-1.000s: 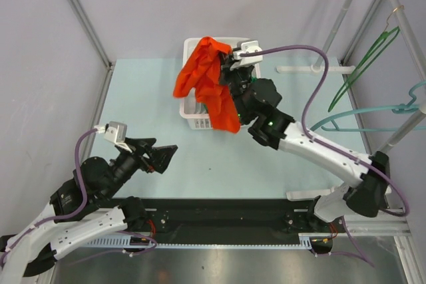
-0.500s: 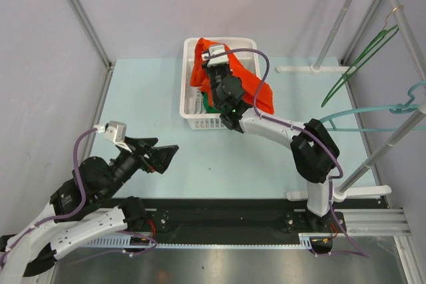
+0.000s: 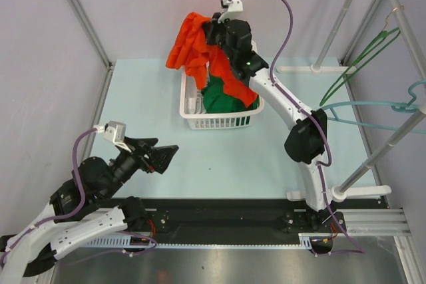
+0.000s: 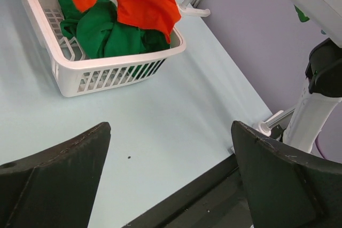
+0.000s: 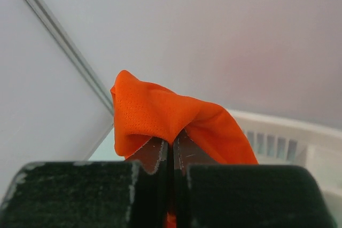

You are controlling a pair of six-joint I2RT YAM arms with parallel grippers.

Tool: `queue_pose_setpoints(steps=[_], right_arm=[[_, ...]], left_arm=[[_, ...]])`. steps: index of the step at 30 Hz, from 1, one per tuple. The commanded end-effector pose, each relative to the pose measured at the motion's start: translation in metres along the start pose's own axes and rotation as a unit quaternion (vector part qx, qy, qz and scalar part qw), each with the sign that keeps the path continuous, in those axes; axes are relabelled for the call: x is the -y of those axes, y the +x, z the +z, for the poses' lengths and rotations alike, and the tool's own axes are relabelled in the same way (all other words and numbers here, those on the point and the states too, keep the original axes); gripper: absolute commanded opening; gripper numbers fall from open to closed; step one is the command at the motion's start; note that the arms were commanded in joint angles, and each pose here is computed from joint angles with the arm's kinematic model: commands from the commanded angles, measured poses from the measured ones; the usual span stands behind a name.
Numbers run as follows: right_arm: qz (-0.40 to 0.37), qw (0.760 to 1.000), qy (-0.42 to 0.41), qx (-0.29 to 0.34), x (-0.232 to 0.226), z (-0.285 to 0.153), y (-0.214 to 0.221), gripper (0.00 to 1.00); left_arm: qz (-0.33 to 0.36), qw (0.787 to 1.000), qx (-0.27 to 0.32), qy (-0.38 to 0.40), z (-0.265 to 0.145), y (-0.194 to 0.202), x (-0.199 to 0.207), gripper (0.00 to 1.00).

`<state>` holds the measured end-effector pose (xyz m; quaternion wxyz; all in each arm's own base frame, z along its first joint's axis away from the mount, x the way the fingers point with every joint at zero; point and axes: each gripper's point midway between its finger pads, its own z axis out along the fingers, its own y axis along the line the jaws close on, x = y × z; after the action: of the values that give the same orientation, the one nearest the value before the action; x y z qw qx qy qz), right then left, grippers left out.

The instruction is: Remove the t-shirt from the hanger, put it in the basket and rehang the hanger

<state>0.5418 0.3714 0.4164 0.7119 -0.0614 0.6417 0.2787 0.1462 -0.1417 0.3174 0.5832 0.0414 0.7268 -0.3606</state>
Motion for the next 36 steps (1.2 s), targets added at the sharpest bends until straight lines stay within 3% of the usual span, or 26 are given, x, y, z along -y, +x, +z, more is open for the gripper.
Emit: queue_pose_setpoints(steps=[1, 4, 7, 11, 13, 16, 19, 24, 29, 31, 35, 36], right_arm=[[0.073, 0.994, 0.015, -0.074, 0.017, 0.000, 0.045, 0.00], [0.088, 0.990, 0.078, -0.079, 0.059, -0.001, 0.053, 0.00], [0.050, 0.979, 0.190, -0.058, 0.104, -0.017, 0.051, 0.00], [-0.011, 0.938, 0.345, -0.031, 0.159, -0.052, 0.033, 0.00], [-0.053, 0.927, 0.368, -0.041, 0.171, -0.065, 0.035, 0.00], [-0.082, 0.931, 0.353, -0.046, 0.171, -0.068, 0.034, 0.00], [-0.101, 0.938, 0.324, -0.078, 0.159, -0.069, 0.063, 0.00], [-0.116, 0.967, 0.186, -0.129, 0.083, -0.045, 0.115, 0.00], [-0.097, 0.962, 0.133, -0.219, 0.042, -0.051, 0.183, 0.01], [-0.083, 0.956, 0.145, -0.242, 0.048, -0.056, 0.195, 0.09], [-0.082, 0.933, 0.191, -0.294, 0.071, -0.085, 0.212, 0.73], [-0.090, 0.933, 0.194, -0.291, 0.070, -0.090, 0.201, 0.82]], left_arm=[[-0.007, 1.000, -0.002, 0.012, 0.001, -0.004, 0.008, 1.00], [-0.006, 1.000, -0.001, 0.012, 0.001, -0.005, 0.008, 1.00], [-0.006, 1.000, 0.000, 0.013, 0.001, -0.006, 0.009, 1.00], [-0.003, 1.000, -0.002, 0.011, 0.002, -0.006, 0.009, 1.00], [-0.001, 1.000, -0.004, 0.011, 0.004, -0.005, 0.009, 1.00], [-0.001, 1.000, -0.006, 0.013, 0.006, -0.002, 0.010, 1.00], [-0.002, 1.000, -0.007, 0.014, 0.008, 0.000, 0.011, 1.00], [-0.002, 1.000, -0.013, 0.018, 0.010, 0.003, 0.013, 1.00], [-0.001, 1.000, -0.026, 0.013, 0.012, 0.011, 0.011, 1.00], [-0.003, 0.999, -0.033, 0.013, 0.013, 0.015, 0.011, 1.00], [-0.006, 0.999, -0.045, 0.017, 0.016, 0.025, 0.011, 1.00], [-0.007, 0.999, -0.042, 0.020, 0.016, 0.024, 0.012, 1.00]])
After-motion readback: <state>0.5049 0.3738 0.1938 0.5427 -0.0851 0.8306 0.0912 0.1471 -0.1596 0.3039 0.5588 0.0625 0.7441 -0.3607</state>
